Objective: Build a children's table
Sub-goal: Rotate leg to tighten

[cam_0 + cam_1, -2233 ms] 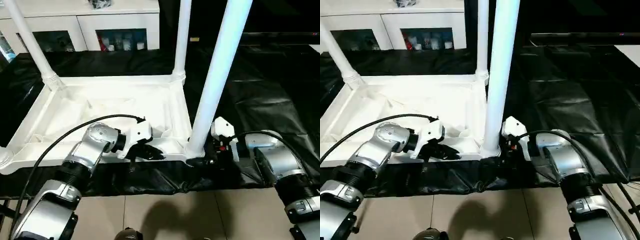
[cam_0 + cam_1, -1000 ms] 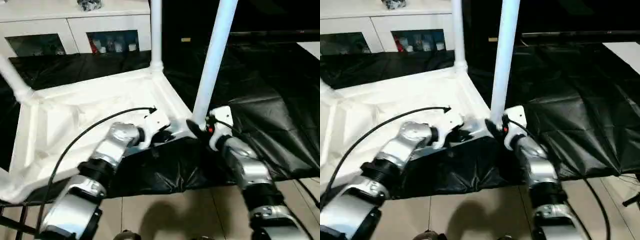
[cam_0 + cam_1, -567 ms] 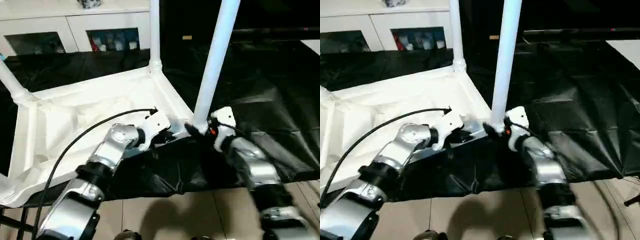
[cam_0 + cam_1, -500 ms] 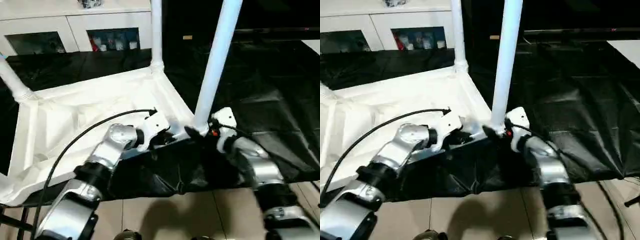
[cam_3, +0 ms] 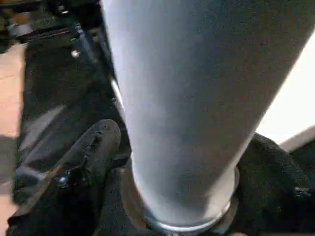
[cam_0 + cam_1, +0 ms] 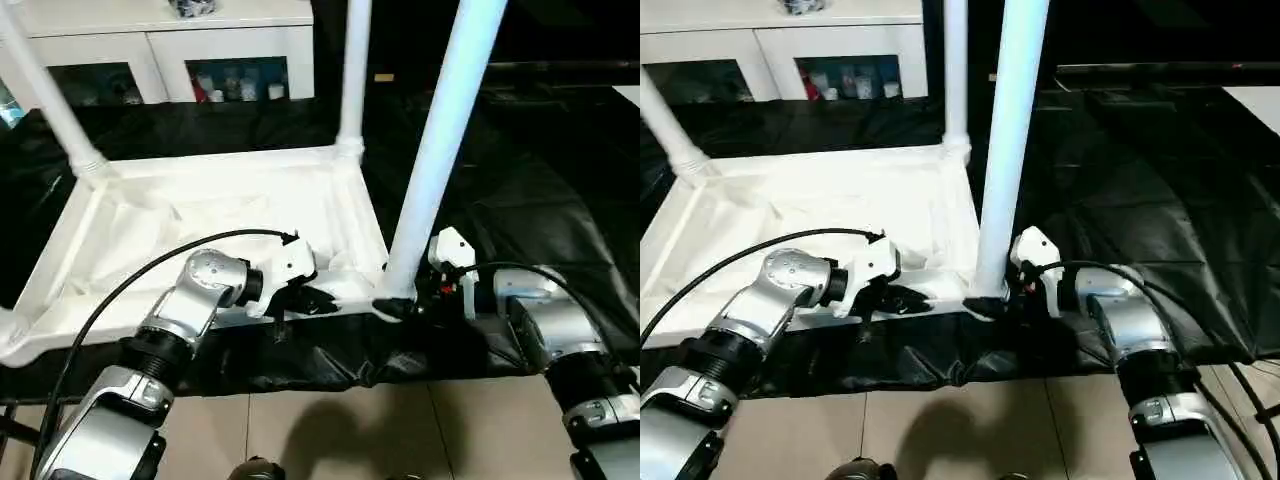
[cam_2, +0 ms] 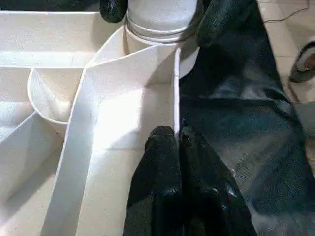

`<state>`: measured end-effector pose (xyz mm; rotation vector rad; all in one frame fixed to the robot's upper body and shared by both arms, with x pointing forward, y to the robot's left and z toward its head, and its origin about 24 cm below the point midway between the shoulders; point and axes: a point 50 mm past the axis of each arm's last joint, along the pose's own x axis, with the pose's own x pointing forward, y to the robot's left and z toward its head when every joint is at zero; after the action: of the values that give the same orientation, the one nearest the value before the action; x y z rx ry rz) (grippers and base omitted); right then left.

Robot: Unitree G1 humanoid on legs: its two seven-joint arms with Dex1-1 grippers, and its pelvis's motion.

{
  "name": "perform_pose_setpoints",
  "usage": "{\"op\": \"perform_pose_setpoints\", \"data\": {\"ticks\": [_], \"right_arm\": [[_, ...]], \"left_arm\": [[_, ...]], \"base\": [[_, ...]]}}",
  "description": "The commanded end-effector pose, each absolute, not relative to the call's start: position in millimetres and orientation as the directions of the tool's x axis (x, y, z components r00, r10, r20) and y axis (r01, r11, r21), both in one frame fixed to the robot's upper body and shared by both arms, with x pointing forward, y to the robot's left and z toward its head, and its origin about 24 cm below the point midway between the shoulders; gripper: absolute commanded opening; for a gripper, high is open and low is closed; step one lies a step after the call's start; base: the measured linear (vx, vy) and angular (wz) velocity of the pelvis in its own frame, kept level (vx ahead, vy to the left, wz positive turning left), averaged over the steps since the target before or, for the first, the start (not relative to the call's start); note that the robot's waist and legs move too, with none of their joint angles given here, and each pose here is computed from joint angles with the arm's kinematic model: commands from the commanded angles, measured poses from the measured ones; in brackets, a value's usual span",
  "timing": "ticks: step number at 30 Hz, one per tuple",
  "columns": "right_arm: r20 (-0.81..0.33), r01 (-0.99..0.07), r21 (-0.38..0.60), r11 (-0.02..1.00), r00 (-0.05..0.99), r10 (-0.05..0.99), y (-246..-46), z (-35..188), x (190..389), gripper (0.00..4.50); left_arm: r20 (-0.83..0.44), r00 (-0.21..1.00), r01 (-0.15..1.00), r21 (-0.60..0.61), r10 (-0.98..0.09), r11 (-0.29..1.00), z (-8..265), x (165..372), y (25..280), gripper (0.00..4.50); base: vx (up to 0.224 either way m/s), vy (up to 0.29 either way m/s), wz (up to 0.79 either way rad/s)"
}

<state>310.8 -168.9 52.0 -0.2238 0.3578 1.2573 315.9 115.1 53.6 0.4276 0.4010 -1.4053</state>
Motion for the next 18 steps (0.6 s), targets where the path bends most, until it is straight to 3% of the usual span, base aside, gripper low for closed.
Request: {"op": "perform_pose_setpoints", "data": {"ticks": [1, 3, 11, 15, 17, 18], "right_arm": [[-0.411, -0.975, 0.053, 0.215, 0.175, 0.895, -161.6, 49, 308.0, 3.32], [-0.417, -0.977, 0.051, 0.206, 0.166, 0.894, -161.6, 49, 308.4, 3.01], [-0.383, -0.981, 0.073, 0.181, 0.14, 0.913, -155.3, 47, 305.0, 2.7], [-0.317, -0.956, 0.087, 0.279, 0.239, 0.918, -148.1, 42, 302.9, 2.67], [-0.314, -0.872, 0.032, 0.488, 0.455, 0.833, -139.1, 30, 309.6, 2.66], [-0.314, -0.872, 0.032, 0.488, 0.455, 0.833, -139.1, 30, 309.6, 2.66]], "left_arm": [[-0.496, 0.113, 0.993, 0.09, -0.861, 0.078, 62, 317, 112, 0.0], [-0.503, 0.107, 0.994, 0.087, -0.858, 0.073, 62, 317, 115, 0.0], [-0.516, 0.122, 0.992, 0.088, -0.848, 0.089, 62, 320, 117, 0.0], [-0.535, 0.207, 0.978, 0.117, -0.819, 0.171, 58, 327, 110, 0.0], [-0.505, 0.311, 0.95, 0.143, -0.805, 0.277, 58, 335, 94, 0.0], [-0.505, 0.311, 0.95, 0.143, -0.805, 0.277, 58, 335, 94, 0.0]], "base": [[0.0, 0.0, 0.0], [0.0, 0.0, 0.0], [0.0, 0.0, 0.0], [0.0, 0.0, 0.0], [0.0, 0.0, 0.0], [0.0, 0.0, 0.0]]}}
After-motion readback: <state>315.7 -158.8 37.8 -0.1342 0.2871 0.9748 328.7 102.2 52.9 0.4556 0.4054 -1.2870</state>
